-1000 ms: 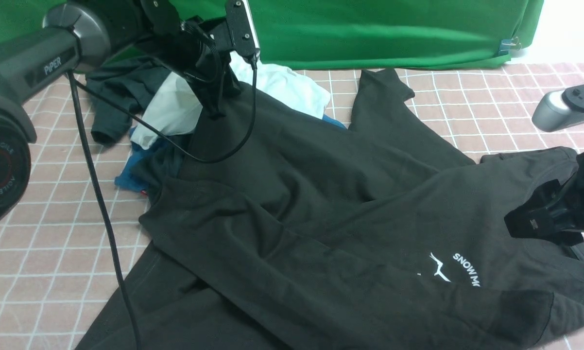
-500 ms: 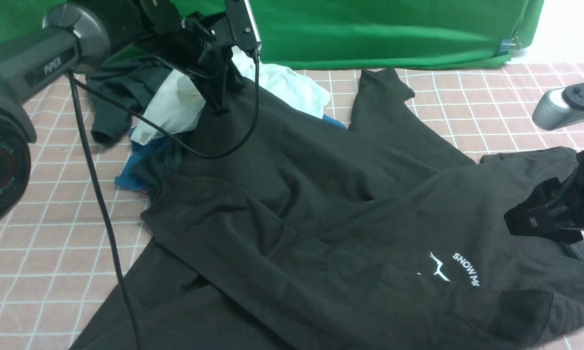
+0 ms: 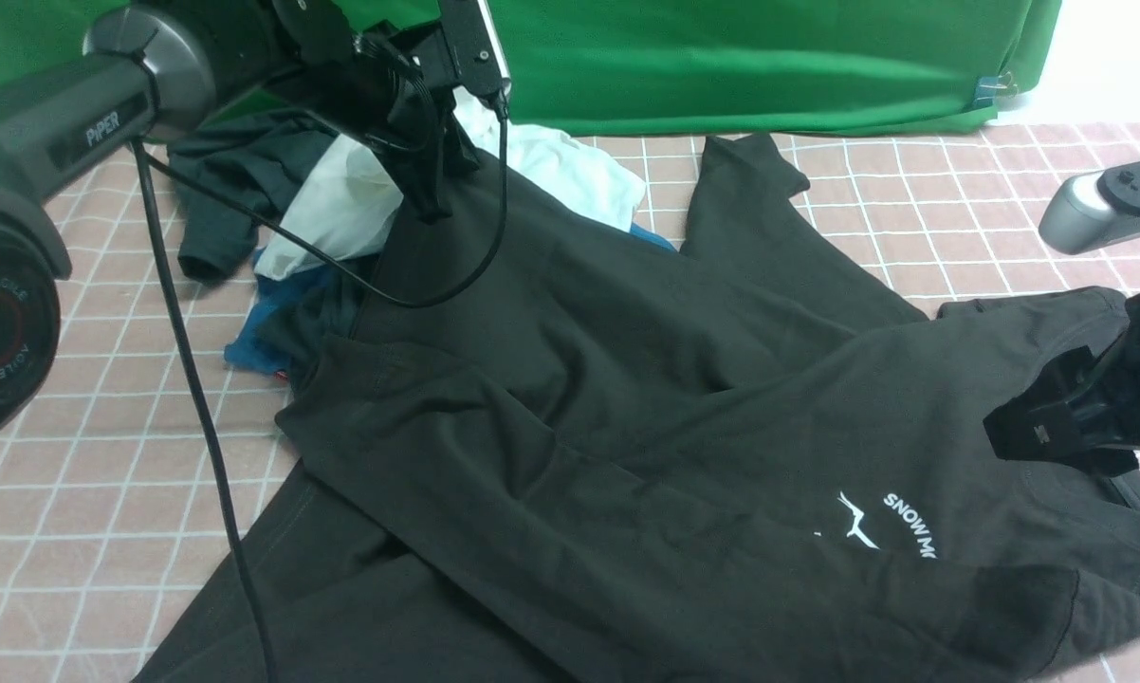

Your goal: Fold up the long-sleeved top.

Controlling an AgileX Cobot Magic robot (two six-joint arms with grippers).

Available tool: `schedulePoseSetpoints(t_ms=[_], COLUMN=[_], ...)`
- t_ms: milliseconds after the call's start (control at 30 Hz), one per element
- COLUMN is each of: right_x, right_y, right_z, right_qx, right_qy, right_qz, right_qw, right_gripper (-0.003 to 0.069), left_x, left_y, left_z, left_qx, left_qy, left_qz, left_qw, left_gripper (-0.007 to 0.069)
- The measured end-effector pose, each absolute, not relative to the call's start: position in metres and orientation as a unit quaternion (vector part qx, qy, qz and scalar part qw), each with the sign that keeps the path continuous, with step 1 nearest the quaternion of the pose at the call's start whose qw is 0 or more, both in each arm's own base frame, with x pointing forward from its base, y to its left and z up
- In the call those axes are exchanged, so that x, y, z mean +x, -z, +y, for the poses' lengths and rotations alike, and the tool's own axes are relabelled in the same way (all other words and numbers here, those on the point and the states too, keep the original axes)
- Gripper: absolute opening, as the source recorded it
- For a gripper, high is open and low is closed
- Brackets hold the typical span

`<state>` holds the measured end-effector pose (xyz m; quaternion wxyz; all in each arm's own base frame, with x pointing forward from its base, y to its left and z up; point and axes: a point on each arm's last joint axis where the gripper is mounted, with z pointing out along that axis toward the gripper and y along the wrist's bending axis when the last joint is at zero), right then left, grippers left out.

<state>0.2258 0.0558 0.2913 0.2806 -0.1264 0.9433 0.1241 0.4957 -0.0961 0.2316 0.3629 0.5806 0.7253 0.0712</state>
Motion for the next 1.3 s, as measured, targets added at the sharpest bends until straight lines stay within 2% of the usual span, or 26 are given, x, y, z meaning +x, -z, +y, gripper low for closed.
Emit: schedulePoseSetpoints(t_ms=[167, 367, 533, 700, 1000, 1300], right_x=[0.226, 0.226, 0.227, 0.227, 0.231, 0.231], right_y=[-0.291, -0.292, -0.292, -0.292, -0.294, -0.294], right_z=[0.056, 0.056, 0.056, 0.056, 0.055, 0.055], right_qx=[-0.126, -0.126, -0.125, -0.125, -0.119, -0.119], right_qy=[-0.124, -0.124, -0.123, -0.123, -0.121, -0.121], right_qz=[0.943, 0.942, 0.942, 0.942, 0.935, 0.935], right_qw=[0.281, 0.284, 0.286, 0.287, 0.312, 0.312], right_gripper=[0.0407, 0.0407, 0.0407, 0.0407, 0.0407, 0.0407], left_x=[0.495, 0.497, 0.497, 0.497, 0.495, 0.503], left_y=[-0.235, -0.254, -0.248, -0.243, -0.254, -0.219], left_z=[-0.096, -0.094, -0.094, -0.089, -0.098, -0.101], left_qx=[0.583, 0.571, 0.580, 0.590, 0.545, 0.541], left_qy=[-0.077, -0.112, -0.107, -0.129, -0.061, -0.028], left_qz=[0.722, 0.706, 0.707, 0.708, 0.724, 0.740], left_qw=[0.366, 0.404, 0.390, 0.366, 0.418, 0.398], left_gripper=[0.0018, 0.0018, 0.0018, 0.0018, 0.0018, 0.0020])
